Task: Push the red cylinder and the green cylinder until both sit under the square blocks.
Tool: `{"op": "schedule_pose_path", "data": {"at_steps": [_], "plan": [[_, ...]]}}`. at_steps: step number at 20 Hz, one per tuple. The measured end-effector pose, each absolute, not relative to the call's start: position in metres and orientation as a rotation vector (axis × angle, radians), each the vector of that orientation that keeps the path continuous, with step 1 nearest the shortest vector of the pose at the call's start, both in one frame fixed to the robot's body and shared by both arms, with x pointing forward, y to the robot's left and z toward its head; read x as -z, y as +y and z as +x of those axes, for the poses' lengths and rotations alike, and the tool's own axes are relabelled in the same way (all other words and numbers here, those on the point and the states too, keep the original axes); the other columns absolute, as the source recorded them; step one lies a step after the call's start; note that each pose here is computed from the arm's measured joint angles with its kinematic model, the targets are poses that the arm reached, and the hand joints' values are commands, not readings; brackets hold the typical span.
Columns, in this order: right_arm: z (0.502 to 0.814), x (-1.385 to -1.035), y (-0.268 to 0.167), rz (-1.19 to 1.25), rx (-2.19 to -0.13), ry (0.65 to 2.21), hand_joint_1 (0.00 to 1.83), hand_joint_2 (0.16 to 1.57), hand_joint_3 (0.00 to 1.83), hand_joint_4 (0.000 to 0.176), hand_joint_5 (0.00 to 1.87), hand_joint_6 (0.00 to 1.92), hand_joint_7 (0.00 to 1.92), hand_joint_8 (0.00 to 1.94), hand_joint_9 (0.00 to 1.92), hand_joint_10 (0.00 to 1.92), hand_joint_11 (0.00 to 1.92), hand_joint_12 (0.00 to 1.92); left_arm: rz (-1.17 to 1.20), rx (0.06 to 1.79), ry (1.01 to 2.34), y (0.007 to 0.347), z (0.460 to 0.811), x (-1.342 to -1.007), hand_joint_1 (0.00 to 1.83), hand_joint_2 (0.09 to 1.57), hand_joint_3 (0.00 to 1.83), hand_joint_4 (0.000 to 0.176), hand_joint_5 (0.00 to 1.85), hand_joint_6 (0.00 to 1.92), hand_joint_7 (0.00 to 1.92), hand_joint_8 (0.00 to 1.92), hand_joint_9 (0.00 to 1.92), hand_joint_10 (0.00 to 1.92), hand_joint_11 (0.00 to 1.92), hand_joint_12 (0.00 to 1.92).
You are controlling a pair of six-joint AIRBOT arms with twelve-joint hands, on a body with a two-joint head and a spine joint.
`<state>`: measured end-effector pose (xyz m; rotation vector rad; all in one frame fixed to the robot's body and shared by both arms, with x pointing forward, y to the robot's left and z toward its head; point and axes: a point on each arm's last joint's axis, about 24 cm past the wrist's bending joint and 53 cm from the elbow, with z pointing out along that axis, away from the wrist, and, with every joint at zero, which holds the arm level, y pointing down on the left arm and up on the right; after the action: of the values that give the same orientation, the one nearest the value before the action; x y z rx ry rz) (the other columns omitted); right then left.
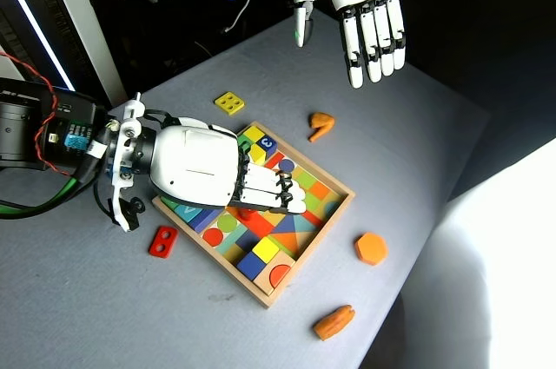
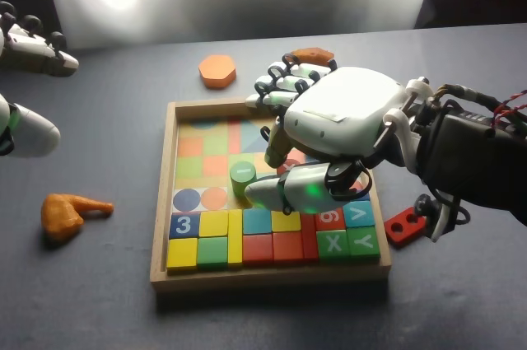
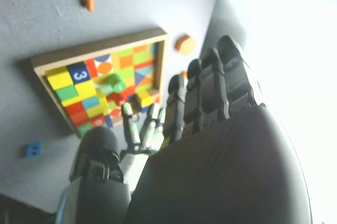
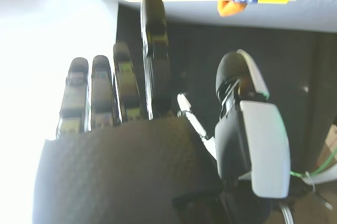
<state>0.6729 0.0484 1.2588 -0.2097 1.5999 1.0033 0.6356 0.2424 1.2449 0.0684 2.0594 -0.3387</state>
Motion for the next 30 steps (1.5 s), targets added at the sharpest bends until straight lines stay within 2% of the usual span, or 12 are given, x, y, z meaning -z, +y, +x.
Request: {"op": "schedule_pose_path", "data": {"at_steps": [4, 5, 10, 11, 14, 15, 18, 20, 22, 23, 28, 30], "plan": [[0.679, -1.260, 0.044, -0.204, -0.984, 1.591, 0.08, 1.20, 0.00, 0.000, 0.91, 0.01, 0.23, 0.01, 0.12, 0.05, 0.04, 0.02, 0.069, 0.338, 2.060, 0.243, 0.636, -1.245, 0.00, 1.25, 0.00, 0.049, 0.10, 0.00, 0.10, 0.00, 0.09, 0.00, 0.00, 0.29], [0.679, -1.259, 0.044, -0.203, -0.983, 1.592, 0.09, 1.20, 0.00, 0.000, 0.92, 0.01, 0.24, 0.01, 0.13, 0.04, 0.01, 0.24, 0.068, 0.338, 2.060, 0.242, 0.636, -1.245, 0.01, 1.26, 0.00, 0.049, 0.10, 0.00, 0.09, 0.00, 0.09, 0.00, 0.00, 0.34], [0.677, -1.243, 0.043, -0.212, -0.972, 1.623, 0.11, 1.19, 0.00, 0.000, 0.92, 0.00, 0.24, 0.00, 0.17, 0.05, 0.00, 0.55, 0.069, 0.337, 2.060, 0.243, 0.636, -1.245, 0.03, 1.26, 0.00, 0.044, 0.13, 0.00, 0.11, 0.00, 0.11, 0.00, 0.00, 0.38], [0.678, -1.244, 0.043, -0.210, -0.971, 1.620, 0.10, 1.19, 0.00, 0.000, 0.92, 0.00, 0.23, 0.00, 0.17, 0.05, 0.00, 0.57, 0.068, 0.340, 2.059, 0.242, 0.636, -1.245, 0.01, 1.26, 0.00, 0.043, 0.11, 0.00, 0.10, 0.00, 0.10, 0.00, 0.00, 0.37], [0.680, -1.243, 0.041, -0.203, -0.966, 1.617, 0.09, 1.20, 0.00, 0.000, 0.89, 0.00, 0.22, 0.01, 0.12, 0.03, 0.00, 0.17, 0.069, 0.337, 2.059, 0.243, 0.636, -1.245, 0.02, 1.26, 0.00, 0.031, 0.12, 0.01, 0.12, 0.01, 0.11, 0.01, 0.00, 0.28], [0.680, -1.244, 0.041, -0.203, -0.965, 1.617, 0.11, 1.19, 0.00, 0.000, 0.90, 0.00, 0.24, 0.00, 0.16, 0.04, 0.00, 0.43, 0.069, 0.338, 2.059, 0.242, 0.636, -1.245, 0.01, 1.26, 0.00, 0.027, 0.12, 0.00, 0.12, 0.00, 0.10, 0.00, 0.00, 0.26], [0.680, -1.240, 0.040, -0.203, -0.962, 1.622, 0.10, 1.19, 0.00, 0.000, 0.91, 0.00, 0.27, 0.00, 0.19, 0.05, 0.00, 0.52, 0.068, 0.338, 2.059, 0.242, 0.636, -1.245, 0.00, 1.26, 0.00, 0.000, 0.08, 0.00, 0.10, 0.00, 0.08, 0.00, 0.00, 0.23], [0.680, -1.238, 0.035, -0.196, -0.962, 1.633, 0.08, 1.19, 0.00, 0.000, 0.89, 0.01, 0.25, 0.00, 0.19, 0.05, 0.00, 0.67, 0.068, 0.339, 2.059, 0.242, 0.636, -1.245, 0.00, 1.26, 0.00, 0.000, 0.08, 0.00, 0.11, 0.00, 0.10, 0.01, 0.00, 0.30], [0.680, -1.234, 0.027, -0.190, -0.953, 1.645, 0.10, 1.18, 0.00, 0.000, 0.90, 0.01, 0.26, 0.00, 0.18, 0.04, 0.00, 0.55, 0.069, 0.335, 2.058, 0.243, 0.636, -1.245, 0.00, 1.25, 0.00, 0.000, 0.08, 0.00, 0.12, 0.00, 0.11, 0.00, 0.00, 0.36], [0.680, -1.232, 0.023, -0.187, -0.949, 1.651, 0.11, 1.18, 0.00, 0.000, 0.89, 0.01, 0.24, 0.01, 0.12, 0.02, 0.00, 0.31, 0.068, 0.337, 2.059, 0.243, 0.636, -1.245, 0.02, 1.24, 0.00, 0.000, 0.11, 0.01, 0.14, 0.00, 0.12, 0.01, 0.00, 0.39], [0.676, -1.227, 0.012, -0.205, -0.920, 1.661, 0.13, 1.18, 0.00, 0.000, 0.90, 0.01, 0.30, 0.00, 0.23, 0.08, 0.00, 0.97, 0.068, 0.339, 2.059, 0.242, 0.636, -1.245, 0.01, 1.24, 0.00, 0.000, 0.07, 0.00, 0.11, 0.00, 0.10, 0.00, 0.00, 0.28], [0.676, -1.225, 0.007, -0.208, -0.914, 1.671, 0.11, 1.19, 0.00, 0.000, 0.89, 0.00, 0.28, 0.00, 0.24, 0.09, 0.00, 1.08, 0.068, 0.339, 2.059, 0.242, 0.636, -1.245, 0.00, 1.23, 0.00, 0.000, 0.07, 0.00, 0.11, 0.00, 0.10, 0.00, 0.00, 0.31]]}}
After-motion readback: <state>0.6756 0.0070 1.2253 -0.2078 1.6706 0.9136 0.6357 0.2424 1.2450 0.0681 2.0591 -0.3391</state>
